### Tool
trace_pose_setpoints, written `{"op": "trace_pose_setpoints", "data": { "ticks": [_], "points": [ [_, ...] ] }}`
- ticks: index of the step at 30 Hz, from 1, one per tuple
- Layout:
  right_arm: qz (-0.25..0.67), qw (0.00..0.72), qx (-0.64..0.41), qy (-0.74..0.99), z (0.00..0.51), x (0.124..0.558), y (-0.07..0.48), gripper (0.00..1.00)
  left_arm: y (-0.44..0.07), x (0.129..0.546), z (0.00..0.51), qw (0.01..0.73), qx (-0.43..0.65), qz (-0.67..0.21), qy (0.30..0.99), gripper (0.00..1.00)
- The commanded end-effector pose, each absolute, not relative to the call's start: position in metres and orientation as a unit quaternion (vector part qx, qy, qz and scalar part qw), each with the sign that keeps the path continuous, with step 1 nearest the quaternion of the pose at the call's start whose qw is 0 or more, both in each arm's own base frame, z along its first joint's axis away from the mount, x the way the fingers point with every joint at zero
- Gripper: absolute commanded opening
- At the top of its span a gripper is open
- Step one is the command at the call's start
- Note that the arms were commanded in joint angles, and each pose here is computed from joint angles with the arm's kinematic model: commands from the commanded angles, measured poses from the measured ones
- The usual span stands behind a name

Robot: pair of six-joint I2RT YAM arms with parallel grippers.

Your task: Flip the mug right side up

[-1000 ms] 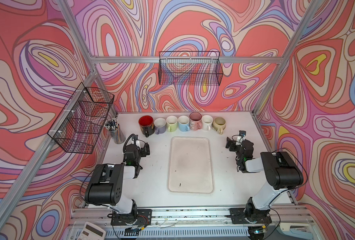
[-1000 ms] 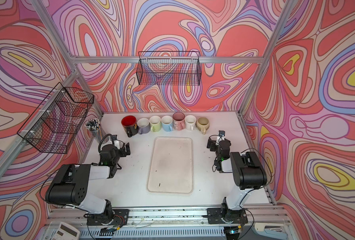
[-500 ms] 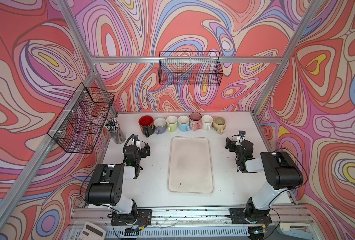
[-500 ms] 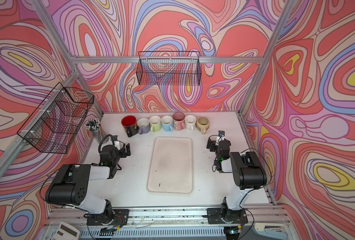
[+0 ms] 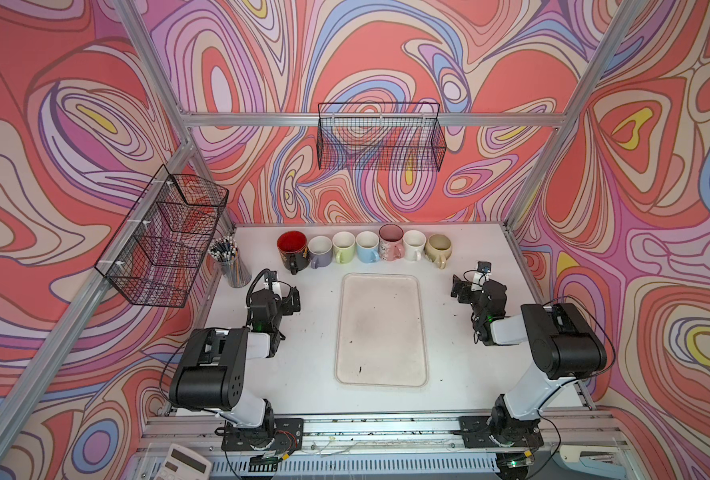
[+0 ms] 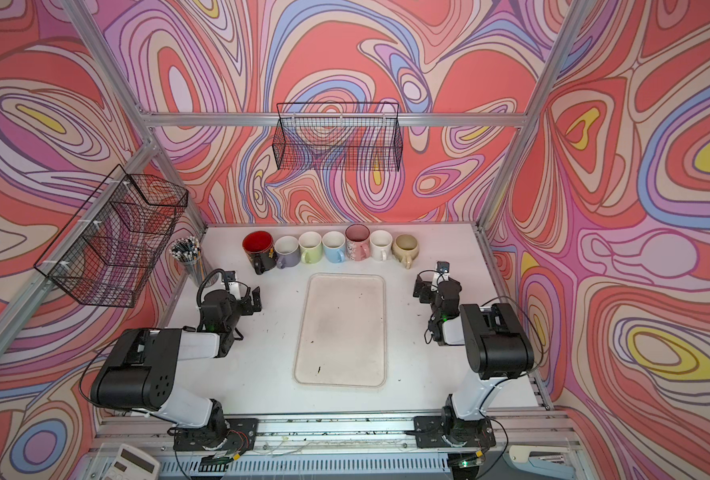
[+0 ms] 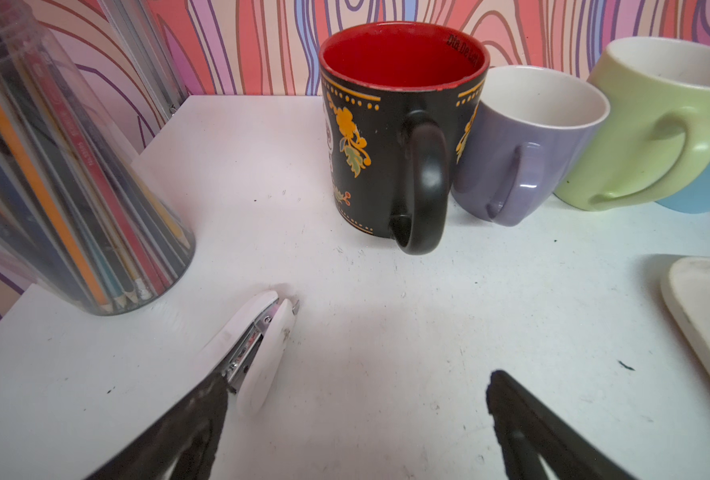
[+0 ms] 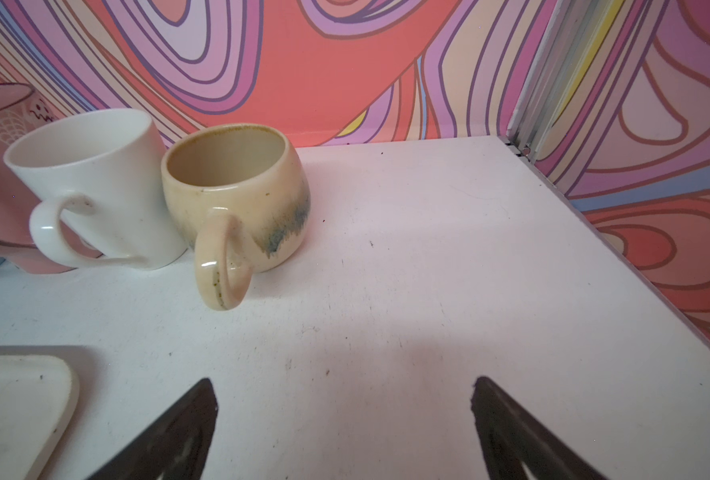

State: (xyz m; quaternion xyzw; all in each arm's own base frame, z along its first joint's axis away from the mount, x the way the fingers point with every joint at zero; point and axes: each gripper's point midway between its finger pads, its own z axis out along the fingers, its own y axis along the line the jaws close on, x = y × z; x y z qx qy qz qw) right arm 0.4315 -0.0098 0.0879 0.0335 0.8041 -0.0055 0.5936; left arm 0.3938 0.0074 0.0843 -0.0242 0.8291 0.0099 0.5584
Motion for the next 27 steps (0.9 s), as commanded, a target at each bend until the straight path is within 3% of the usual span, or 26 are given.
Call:
{"op": "trace_pose_setpoints", "data": {
  "ticks": [1, 27],
  "points": [
    [-0.002, 0.593, 0.036, 0.804, 0.0889, 0.4287, -0.0094, 0.98, 0.0069, 0.3931, 0.0871, 0.564, -0.018, 0.012, 0.825, 1.0],
    [-0.004, 0.594, 0.032, 0.804, 0.0895, 0.4291, -0.0076, 0.98, 0.007, 0.3933, 0.0876, 0.565, -0.017, 0.013, 0.825, 1.0]
  ]
}}
